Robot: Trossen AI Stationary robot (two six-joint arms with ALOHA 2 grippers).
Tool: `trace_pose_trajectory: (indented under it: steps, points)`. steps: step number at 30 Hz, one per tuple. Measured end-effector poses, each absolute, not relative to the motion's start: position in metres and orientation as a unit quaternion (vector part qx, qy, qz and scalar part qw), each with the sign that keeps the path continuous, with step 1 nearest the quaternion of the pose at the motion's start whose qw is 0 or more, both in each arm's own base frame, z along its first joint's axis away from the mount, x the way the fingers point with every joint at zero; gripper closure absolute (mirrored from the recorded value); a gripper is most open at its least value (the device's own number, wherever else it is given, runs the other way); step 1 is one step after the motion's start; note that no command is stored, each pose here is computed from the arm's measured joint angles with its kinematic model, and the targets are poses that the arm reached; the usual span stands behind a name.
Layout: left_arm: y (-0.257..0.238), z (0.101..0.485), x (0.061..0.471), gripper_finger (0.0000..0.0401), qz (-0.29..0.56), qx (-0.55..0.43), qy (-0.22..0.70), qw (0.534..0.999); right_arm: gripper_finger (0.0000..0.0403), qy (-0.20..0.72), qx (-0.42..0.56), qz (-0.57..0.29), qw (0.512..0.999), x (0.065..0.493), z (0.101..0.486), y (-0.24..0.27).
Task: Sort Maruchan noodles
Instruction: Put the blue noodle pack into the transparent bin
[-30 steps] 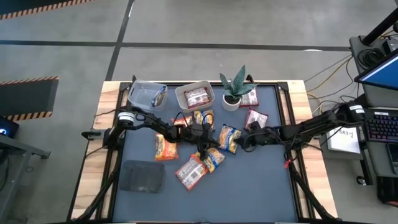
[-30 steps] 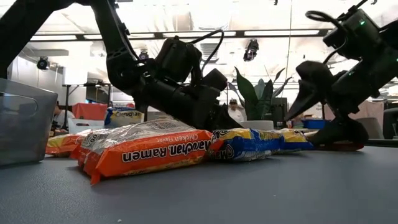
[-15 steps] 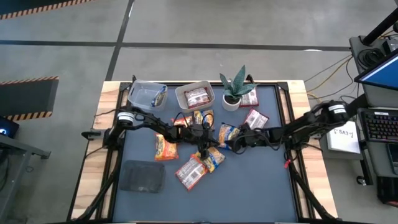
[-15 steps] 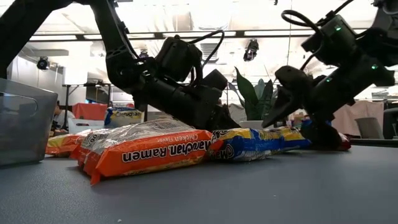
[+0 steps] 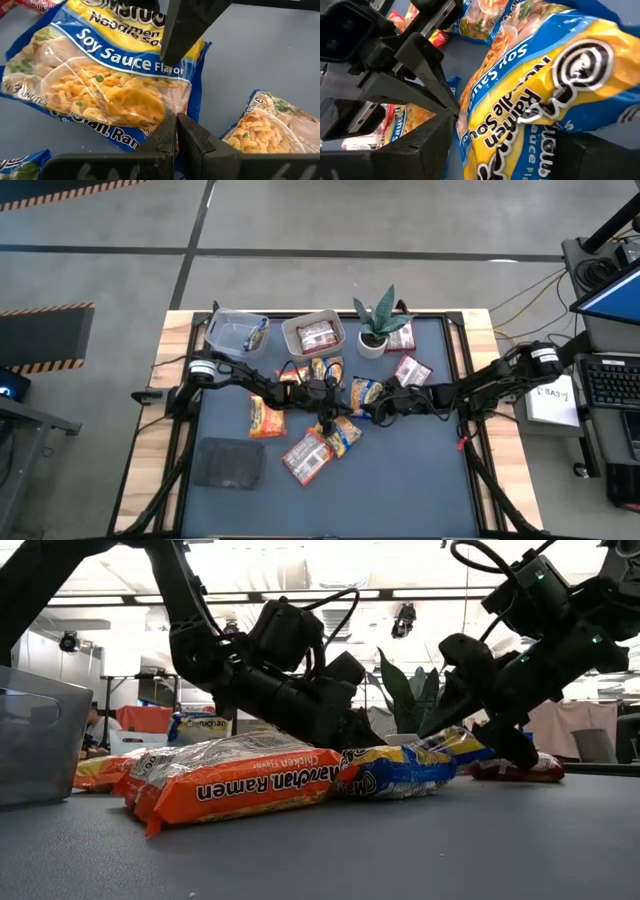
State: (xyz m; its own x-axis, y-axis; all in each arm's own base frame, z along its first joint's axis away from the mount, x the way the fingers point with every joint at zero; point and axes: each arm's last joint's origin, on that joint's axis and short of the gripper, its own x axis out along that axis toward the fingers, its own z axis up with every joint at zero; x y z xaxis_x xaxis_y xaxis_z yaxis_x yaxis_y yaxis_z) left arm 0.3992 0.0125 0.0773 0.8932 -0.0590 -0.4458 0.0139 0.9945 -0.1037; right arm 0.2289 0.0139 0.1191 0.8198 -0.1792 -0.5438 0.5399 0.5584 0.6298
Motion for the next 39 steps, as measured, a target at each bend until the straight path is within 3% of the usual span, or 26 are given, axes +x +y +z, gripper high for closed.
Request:
trace_pose_trajectory:
  steps: [16,21,29,39]
  points:
    - [0.013,0.082,0.4,0.0401,-0.019,-0.052,0.218,0.974,0.0285,0.204,0.381,-0.22,0.874,0.229,0.121,0.013]
    - [0.011,0.095,0.394,0.0401,-0.044,-0.047,0.216,0.974,0.0289,0.207,0.358,-0.215,0.885,0.229,0.123,0.013]
    - [0.008,0.154,0.362,0.0401,-0.078,-0.003,0.145,0.986,0.0289,0.178,0.267,-0.207,0.924,0.226,0.14,0.011]
    - [0.008,0.233,0.297,0.0401,-0.061,0.043,0.018,0.997,0.029,0.045,0.123,-0.166,0.977,0.232,0.177,0.01]
